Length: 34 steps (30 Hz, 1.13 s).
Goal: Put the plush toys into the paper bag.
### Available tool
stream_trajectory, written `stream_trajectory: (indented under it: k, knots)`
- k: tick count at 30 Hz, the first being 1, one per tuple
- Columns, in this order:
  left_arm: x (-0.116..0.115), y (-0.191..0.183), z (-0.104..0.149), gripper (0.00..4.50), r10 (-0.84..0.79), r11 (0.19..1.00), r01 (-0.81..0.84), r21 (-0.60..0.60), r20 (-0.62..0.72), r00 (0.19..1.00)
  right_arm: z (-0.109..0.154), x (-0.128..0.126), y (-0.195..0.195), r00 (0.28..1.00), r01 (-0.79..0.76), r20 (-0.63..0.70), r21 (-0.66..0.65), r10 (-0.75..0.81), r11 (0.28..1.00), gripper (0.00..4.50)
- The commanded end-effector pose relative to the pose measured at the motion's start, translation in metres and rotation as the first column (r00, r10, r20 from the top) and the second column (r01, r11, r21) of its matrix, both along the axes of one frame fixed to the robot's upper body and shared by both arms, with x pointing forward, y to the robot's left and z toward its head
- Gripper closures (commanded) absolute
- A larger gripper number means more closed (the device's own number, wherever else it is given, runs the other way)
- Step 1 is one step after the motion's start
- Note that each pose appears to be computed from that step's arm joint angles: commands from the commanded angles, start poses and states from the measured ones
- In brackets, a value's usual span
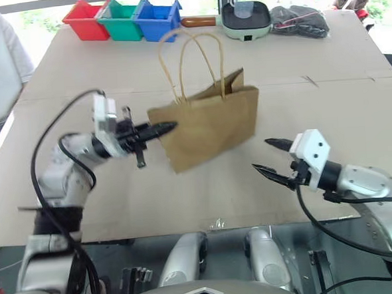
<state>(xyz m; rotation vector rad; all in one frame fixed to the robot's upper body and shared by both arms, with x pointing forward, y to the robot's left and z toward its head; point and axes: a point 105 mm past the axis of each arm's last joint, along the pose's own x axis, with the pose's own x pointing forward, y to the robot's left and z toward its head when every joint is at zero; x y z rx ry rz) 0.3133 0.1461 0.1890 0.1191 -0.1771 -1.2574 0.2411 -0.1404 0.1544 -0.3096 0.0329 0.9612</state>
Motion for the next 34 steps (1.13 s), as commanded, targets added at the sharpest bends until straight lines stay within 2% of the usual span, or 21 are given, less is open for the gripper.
stream_trajectory:
  k: [1, 4, 7, 10, 13, 14, 17, 20, 24, 28, 31, 34]
  knots:
    - [0.013, -0.002, 0.002, 4.50, -0.174, 0.983, 0.170, 0.072, 0.057, 0.983, 0.020, -0.011, -0.017, 0.998, 0.009, 0.069, -0.018, -0.007, 1.000, 0.22]
    - [0.038, -0.014, 0.003, 4.50, -0.251, 0.956, 0.230, 0.182, 0.101, 0.963, 0.026, -0.014, -0.035, 0.994, 0.063, 0.094, -0.043, -0.059, 0.997, 0.10]
    - [0.052, -0.019, -0.002, 4.50, -0.236, 0.952, 0.212, 0.219, 0.092, 0.967, 0.027, -0.010, -0.037, 0.993, 0.069, 0.098, -0.036, -0.065, 0.997, 0.10]
    - [0.058, -0.018, -0.002, 3.48, -0.215, 0.954, 0.185, 0.236, 0.109, 0.970, 0.024, -0.002, -0.036, 0.994, 0.063, 0.095, -0.025, -0.061, 0.998, 0.00]
    - [0.060, -0.011, 0.006, 2.18, -0.184, 0.972, 0.167, 0.167, 0.090, 0.979, 0.023, 0.000, -0.034, 0.994, 0.058, 0.096, -0.019, -0.056, 0.998, 0.00]
    - [0.059, -0.007, 0.008, 1.61, -0.173, 0.976, 0.161, 0.144, 0.075, 0.982, 0.023, 0.001, -0.035, 0.994, 0.062, 0.096, -0.014, -0.060, 0.998, 0.00]
    - [0.055, 0.010, 0.012, 0.39, -0.098, 0.993, 0.096, 0.071, 0.030, 0.995, 0.023, 0.003, -0.037, 0.994, 0.067, 0.083, 0.005, -0.067, 0.998, 0.00]
    - [0.038, 0.027, 0.015, 0.39, 0.023, 1.000, -0.023, -0.015, -0.040, 0.999, 0.019, 0.002, -0.040, 0.995, 0.077, 0.067, 0.009, -0.078, 0.997, 0.00]
    - [0.000, 0.043, 0.008, 0.39, 0.197, 0.976, -0.208, -0.070, -0.142, 0.970, 0.019, 0.001, -0.050, 0.993, 0.110, 0.045, 0.030, -0.111, 0.994, 0.00]
    - [-0.032, 0.051, -0.007, 0.39, 0.337, 0.933, -0.356, -0.056, -0.216, 0.916, 0.014, -0.002, -0.060, 0.991, 0.135, 0.009, 0.002, -0.135, 0.991, 0.00]
    - [-0.062, 0.056, -0.037, 0.39, 0.442, 0.891, -0.453, 0.021, -0.267, 0.856, 0.005, -0.009, -0.070, 0.988, 0.145, -0.051, -0.020, -0.146, 0.989, 0.00]
    - [-0.072, 0.057, -0.056, 0.39, 0.464, 0.881, -0.467, 0.070, -0.311, 0.829, -0.002, -0.008, -0.077, 0.981, 0.179, -0.060, -0.050, -0.182, 0.983, 0.00]
